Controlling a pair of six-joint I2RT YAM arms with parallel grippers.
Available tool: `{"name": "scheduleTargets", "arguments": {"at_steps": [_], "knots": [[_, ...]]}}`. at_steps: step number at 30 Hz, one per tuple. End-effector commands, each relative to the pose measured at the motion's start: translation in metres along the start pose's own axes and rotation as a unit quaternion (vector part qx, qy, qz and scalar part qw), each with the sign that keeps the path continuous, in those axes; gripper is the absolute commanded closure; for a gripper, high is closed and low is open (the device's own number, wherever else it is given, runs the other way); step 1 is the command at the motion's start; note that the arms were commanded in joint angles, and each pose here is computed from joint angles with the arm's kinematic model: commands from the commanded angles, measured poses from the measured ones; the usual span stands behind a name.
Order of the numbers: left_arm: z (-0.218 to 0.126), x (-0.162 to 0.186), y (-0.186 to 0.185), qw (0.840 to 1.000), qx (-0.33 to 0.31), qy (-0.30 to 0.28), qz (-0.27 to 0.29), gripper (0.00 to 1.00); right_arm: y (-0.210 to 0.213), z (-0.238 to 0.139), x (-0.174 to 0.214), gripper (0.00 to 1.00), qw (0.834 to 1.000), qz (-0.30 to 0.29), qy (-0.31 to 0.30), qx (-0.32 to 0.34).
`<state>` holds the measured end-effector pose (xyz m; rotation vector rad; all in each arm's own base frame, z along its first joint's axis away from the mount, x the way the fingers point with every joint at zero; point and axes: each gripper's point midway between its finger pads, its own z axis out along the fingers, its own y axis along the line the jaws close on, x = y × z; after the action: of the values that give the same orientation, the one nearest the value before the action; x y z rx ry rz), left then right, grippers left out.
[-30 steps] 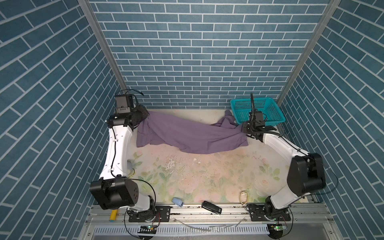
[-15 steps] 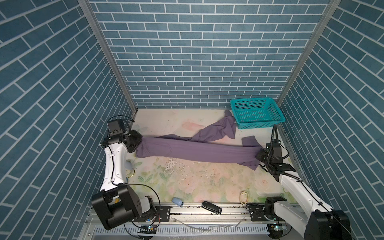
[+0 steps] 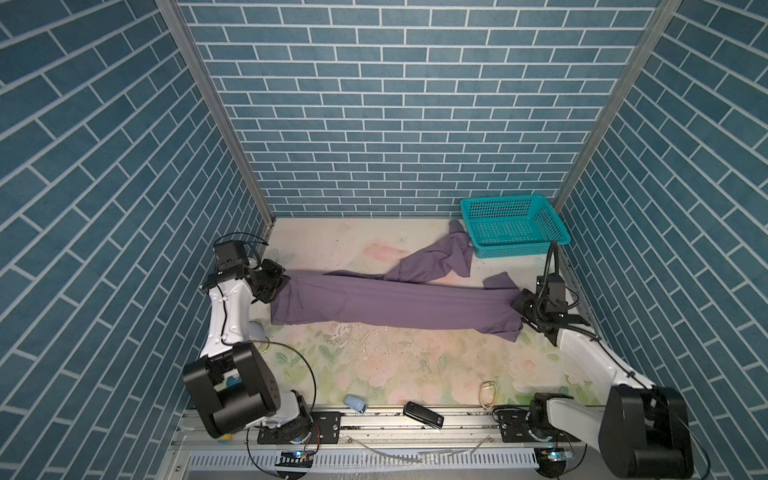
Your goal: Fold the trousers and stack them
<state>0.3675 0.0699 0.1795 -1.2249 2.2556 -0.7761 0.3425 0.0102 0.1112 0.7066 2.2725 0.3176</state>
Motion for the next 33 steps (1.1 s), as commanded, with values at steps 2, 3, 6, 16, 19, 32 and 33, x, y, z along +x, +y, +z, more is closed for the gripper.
{"name": "scheduleTargets", "arguments": {"at_steps": [2, 3, 6, 16, 19, 32, 33], "knots": [[-0.048, -0.034, -0.083, 0.988, 0.071, -0.096, 0.097, 1.0, 0.066, -0.048, -0.112, 1.0, 0.986, 0.005, -0.144, -0.081], [-0.059, -0.034, -0.086, 0.985, 0.064, -0.115, 0.115, 1.0, 0.067, -0.057, -0.12, 1.0, 0.983, 0.006, -0.163, -0.083], [-0.083, -0.031, -0.059, 0.976, 0.0, -0.171, 0.131, 1.0, 0.05, -0.067, -0.113, 1.0, 0.981, 0.009, -0.186, -0.063], [-0.017, 0.032, 0.062, 0.989, -0.116, -0.066, 0.06, 1.0, -0.056, -0.027, 0.023, 1.0, 0.994, 0.069, -0.078, 0.039], [-0.008, 0.039, 0.079, 0.989, -0.133, -0.052, 0.049, 1.0, -0.074, -0.03, 0.038, 1.0, 0.992, 0.082, -0.075, 0.063], [-0.039, 0.071, 0.105, 0.984, -0.164, -0.06, 0.048, 1.0, -0.108, -0.065, 0.059, 0.38, 0.982, 0.117, -0.057, 0.136], [-0.041, 0.074, 0.108, 0.983, -0.164, -0.061, 0.046, 1.0, -0.108, -0.069, 0.057, 0.35, 0.982, 0.118, -0.059, 0.138]]}}
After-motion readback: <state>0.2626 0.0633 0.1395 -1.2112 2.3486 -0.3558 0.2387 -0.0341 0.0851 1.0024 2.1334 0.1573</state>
